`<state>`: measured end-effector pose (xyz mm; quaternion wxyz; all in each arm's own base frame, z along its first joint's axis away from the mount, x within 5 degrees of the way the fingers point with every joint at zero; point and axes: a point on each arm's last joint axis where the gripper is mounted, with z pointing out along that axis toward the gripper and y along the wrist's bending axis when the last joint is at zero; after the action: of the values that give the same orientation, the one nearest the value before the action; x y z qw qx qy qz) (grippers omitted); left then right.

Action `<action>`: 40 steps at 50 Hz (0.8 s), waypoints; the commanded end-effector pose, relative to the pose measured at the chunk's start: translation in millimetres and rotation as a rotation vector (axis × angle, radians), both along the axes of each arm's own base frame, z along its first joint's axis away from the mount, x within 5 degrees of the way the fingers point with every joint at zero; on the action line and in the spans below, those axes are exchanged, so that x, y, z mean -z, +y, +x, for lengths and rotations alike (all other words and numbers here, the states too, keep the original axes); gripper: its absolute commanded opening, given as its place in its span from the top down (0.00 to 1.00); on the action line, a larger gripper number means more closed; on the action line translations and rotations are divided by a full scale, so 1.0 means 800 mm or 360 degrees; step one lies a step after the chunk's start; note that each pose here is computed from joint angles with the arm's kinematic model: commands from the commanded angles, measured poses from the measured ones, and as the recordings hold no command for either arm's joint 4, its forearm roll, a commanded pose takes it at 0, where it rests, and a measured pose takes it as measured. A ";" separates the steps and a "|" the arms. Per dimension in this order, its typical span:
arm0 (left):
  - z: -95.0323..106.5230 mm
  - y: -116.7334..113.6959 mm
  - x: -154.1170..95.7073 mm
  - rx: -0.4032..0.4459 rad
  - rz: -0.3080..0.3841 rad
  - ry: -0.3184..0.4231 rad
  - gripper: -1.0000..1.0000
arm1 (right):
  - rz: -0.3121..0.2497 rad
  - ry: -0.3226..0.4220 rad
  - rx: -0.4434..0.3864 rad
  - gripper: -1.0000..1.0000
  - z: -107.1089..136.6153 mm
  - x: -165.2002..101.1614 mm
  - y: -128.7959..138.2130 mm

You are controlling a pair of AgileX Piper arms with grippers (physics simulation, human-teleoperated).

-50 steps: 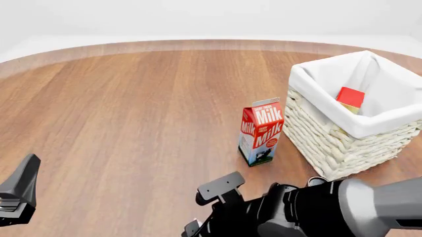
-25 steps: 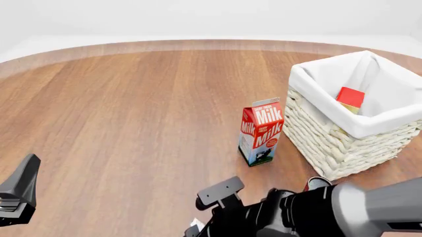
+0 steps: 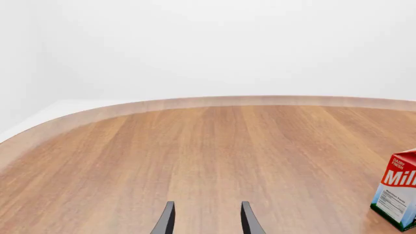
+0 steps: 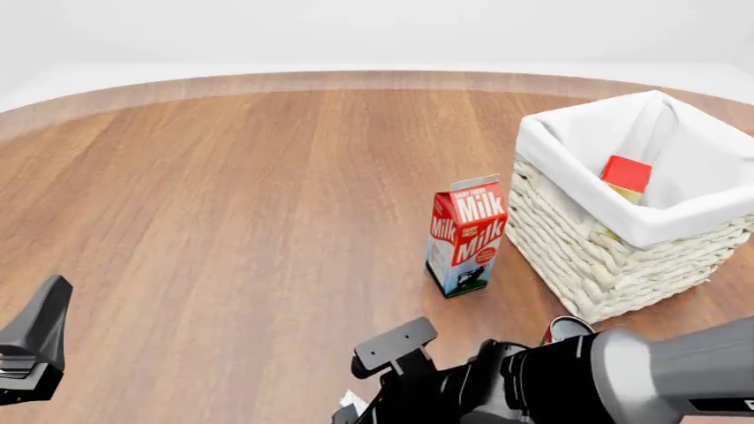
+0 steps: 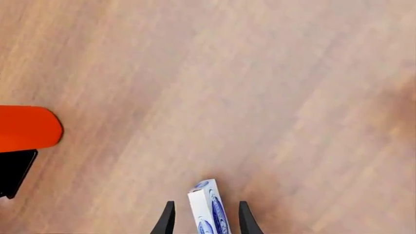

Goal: Pick up the cream cheese box and the butter, and put them in the basket.

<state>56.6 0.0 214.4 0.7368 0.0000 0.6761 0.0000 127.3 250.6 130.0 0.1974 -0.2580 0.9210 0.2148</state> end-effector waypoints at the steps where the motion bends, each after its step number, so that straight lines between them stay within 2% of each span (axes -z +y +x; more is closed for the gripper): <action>1: 0.000 0.000 0.000 0.0000 0.0000 0.0000 0.00 | -0.0022 0.0021 0.0019 1.00 0.001 0.010 0.000; 17: 0.000 0.000 0.000 0.0000 0.0000 0.0000 0.00 | -0.0019 -0.0017 0.0005 1.00 0.011 -0.011 0.001; 40: 0.000 0.000 0.000 0.0000 0.0000 0.0000 0.00 | -0.0037 -0.0192 -0.0079 1.00 0.047 -0.099 -0.002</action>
<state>56.6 0.0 214.4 0.7368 0.0000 0.6761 0.0000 154.9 251.5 179.5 0.2275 -0.2879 0.9095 0.1951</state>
